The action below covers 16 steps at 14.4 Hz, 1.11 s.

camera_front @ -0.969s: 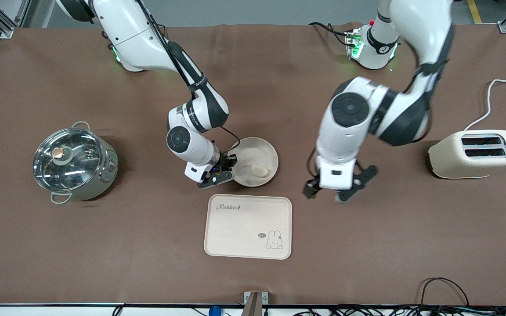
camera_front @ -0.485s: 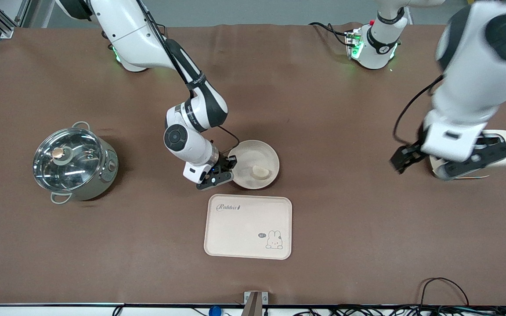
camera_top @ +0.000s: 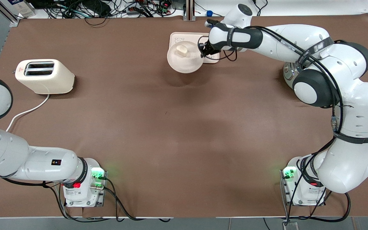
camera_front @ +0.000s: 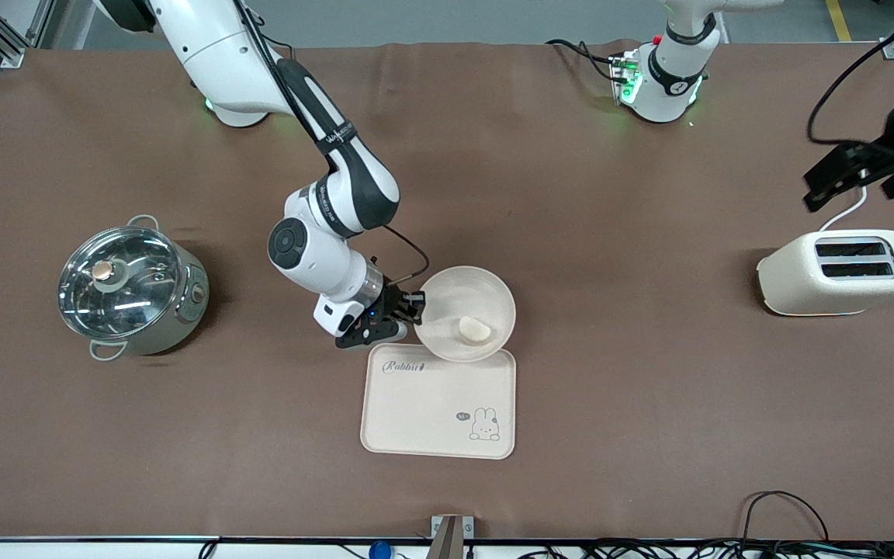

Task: Place bun in plate and plate on tray
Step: 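Lift the plate with the right gripper while the left gripper withdraws, then lower the plate onto the Rabbit tray with the right gripper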

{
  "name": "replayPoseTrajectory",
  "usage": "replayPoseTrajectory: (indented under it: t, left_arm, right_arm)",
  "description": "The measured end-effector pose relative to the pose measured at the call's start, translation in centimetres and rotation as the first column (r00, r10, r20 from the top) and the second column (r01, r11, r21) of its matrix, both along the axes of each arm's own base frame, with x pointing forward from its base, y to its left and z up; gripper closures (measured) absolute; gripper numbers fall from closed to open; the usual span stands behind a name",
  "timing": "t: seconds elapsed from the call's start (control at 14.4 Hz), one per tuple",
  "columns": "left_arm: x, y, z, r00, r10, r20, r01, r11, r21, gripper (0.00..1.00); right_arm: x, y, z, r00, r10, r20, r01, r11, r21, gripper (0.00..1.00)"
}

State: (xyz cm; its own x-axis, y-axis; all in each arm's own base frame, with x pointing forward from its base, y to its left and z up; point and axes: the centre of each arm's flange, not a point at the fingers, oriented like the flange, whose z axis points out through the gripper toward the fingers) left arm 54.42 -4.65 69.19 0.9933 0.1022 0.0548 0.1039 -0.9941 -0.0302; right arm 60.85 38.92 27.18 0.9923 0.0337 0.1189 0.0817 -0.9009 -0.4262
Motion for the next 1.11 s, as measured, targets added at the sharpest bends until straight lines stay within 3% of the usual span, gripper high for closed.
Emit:
replayPoseTrajectory:
  t: [0.21,0.55,0.83,1.11]
  left_arm:
    - [-1.9,1.5,0.8,0.999,-0.026,-0.044,0.025,0.999,-0.021,0.0]
    - [-1.9,0.8,-0.2,0.997,-0.04,-0.069,0.038,0.999,-0.021,0.0]
    - [-1.9,0.7,-0.4,0.996,-0.042,-0.074,0.04,0.999,-0.021,0.0]
    - [-1.9,0.7,-0.3,0.996,-0.041,-0.074,0.039,0.999,-0.021,0.0]
  right_arm:
    - [3.5,-1.2,-1.5,0.998,-0.056,-0.009,0.056,0.998,0.004,0.96]
    - [9.0,-5.3,-7.2,0.977,-0.194,-0.087,0.195,0.981,-0.006,0.96]
    - [10.7,-6.9,-9.1,0.946,-0.299,-0.125,0.301,0.954,-0.004,0.96]
    - [10.9,-6.6,-9.1,0.942,-0.307,-0.133,0.309,0.951,0.0,0.96]
